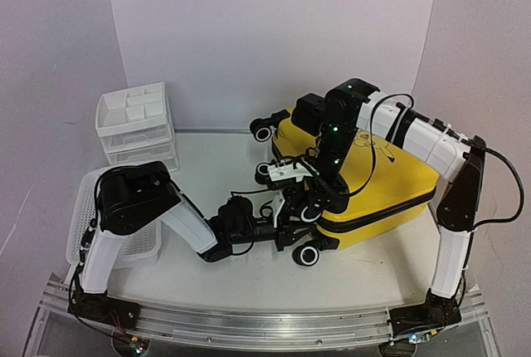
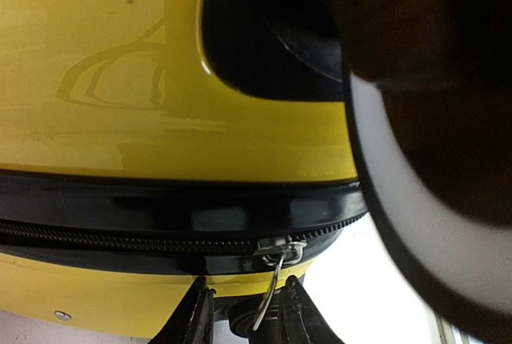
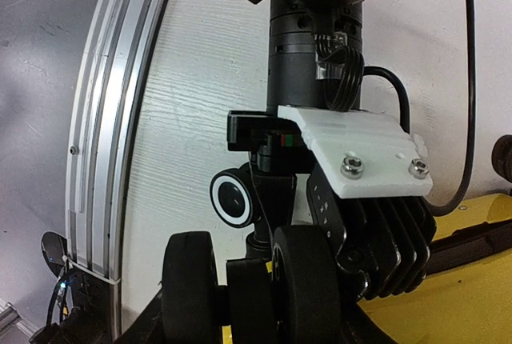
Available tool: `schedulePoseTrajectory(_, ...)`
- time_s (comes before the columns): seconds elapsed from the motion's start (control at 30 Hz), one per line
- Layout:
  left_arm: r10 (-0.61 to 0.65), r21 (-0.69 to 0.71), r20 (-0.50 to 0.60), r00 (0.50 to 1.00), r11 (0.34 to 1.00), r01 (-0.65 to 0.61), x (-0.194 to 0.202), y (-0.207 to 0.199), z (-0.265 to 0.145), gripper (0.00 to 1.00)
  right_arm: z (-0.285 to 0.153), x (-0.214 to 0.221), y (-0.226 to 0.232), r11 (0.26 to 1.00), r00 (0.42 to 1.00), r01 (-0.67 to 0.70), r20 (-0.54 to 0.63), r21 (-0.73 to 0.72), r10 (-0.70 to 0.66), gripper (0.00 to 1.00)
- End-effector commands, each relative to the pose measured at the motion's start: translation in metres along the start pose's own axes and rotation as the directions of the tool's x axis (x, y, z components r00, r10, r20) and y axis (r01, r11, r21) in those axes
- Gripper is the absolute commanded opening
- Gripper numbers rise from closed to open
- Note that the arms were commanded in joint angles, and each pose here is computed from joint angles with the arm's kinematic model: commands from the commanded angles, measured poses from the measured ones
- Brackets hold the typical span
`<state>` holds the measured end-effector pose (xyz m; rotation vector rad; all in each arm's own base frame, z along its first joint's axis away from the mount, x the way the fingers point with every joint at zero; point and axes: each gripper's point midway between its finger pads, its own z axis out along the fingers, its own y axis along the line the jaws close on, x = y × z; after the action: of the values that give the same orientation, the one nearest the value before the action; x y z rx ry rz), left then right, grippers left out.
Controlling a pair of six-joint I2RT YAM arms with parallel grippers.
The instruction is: Open, take out, and arrange the luggage
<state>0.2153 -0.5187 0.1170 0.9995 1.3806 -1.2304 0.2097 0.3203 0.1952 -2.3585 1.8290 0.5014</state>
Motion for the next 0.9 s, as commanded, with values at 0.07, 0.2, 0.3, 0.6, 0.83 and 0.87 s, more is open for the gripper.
schedulePoseTrajectory(0.07,0.039,0.025,0.147,0.988,0.999,-0.043,-0.048,-0.016,0.003,0.27,-0.061,-0.043,0.041,0.999,0.964,0.034,0.264,0.004,-0.034,0.0)
schedulePoseTrajectory(0.2,0.032,0.029,0.155,0.987,0.999,-0.037,-0.048,-0.02,0.005,0.22,-0.06,-0.042,0.041,1.0,0.965,0.03,0.261,0.002,-0.03,0.0)
schedulePoseTrajectory(0.3,0.033,0.03,0.164,0.986,0.999,-0.038,-0.05,-0.023,0.006,0.18,-0.06,-0.042,0.042,0.999,0.965,0.032,0.261,0.002,-0.032,0.0)
schedulePoseTrajectory(0.6,0.067,-0.091,0.171,0.983,0.995,-0.052,-0.056,-0.01,-0.007,0.0,-0.058,-0.036,0.047,1.0,0.968,0.023,0.25,-0.004,-0.021,0.0)
schedulePoseTrajectory(0.83,0.129,-0.346,0.136,0.982,0.935,-0.075,-0.054,0.035,-0.042,0.0,-0.047,-0.01,0.076,0.998,0.979,-0.015,0.201,-0.066,0.028,0.0)
schedulePoseTrajectory(0.87,0.117,-0.373,0.139,0.983,0.926,-0.058,-0.054,0.046,-0.048,0.0,-0.045,-0.005,0.082,0.997,0.98,-0.019,0.197,-0.075,0.034,0.0)
